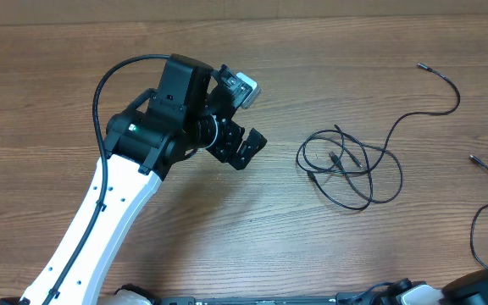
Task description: Untangle cables
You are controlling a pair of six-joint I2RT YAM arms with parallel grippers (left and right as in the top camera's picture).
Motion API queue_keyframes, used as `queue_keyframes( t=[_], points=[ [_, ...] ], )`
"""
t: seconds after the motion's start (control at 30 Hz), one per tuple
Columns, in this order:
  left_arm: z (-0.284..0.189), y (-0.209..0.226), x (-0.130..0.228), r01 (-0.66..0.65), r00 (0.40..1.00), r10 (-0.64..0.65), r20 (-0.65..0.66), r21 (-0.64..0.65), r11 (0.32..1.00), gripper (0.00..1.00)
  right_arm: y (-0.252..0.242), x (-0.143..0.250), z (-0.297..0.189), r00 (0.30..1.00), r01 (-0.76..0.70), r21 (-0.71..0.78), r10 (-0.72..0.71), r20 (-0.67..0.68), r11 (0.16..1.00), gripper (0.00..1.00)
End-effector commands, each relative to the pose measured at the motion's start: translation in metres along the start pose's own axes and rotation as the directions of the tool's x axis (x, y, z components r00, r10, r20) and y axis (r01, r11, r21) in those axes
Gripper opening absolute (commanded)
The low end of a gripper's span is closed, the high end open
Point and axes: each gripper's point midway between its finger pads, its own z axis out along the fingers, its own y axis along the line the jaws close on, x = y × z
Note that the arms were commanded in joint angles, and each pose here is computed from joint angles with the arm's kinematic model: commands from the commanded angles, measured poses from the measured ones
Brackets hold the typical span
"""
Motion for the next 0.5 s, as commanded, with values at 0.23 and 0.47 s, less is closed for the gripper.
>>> queue_keyframes(
  t=[0.23, 0.47],
  points=[
    [-0.007, 0.001, -0.006, -0.009, 1.000, 0.009, 0.025, -0.010, 1.000, 1.00, 0.083, 0.070, -0.107, 0.883, 0.441, -0.557, -0.451, 0.129, 0.704, 1.00],
    [-0.007, 0.001, -0.006, -0.009, 1.000, 0.009, 0.025, -0.010, 1.000, 1.00, 0.126, 0.183, -0.109, 0.552, 0.685, -0.652, -0.815, 0.175, 0.325, 1.00]
  ],
)
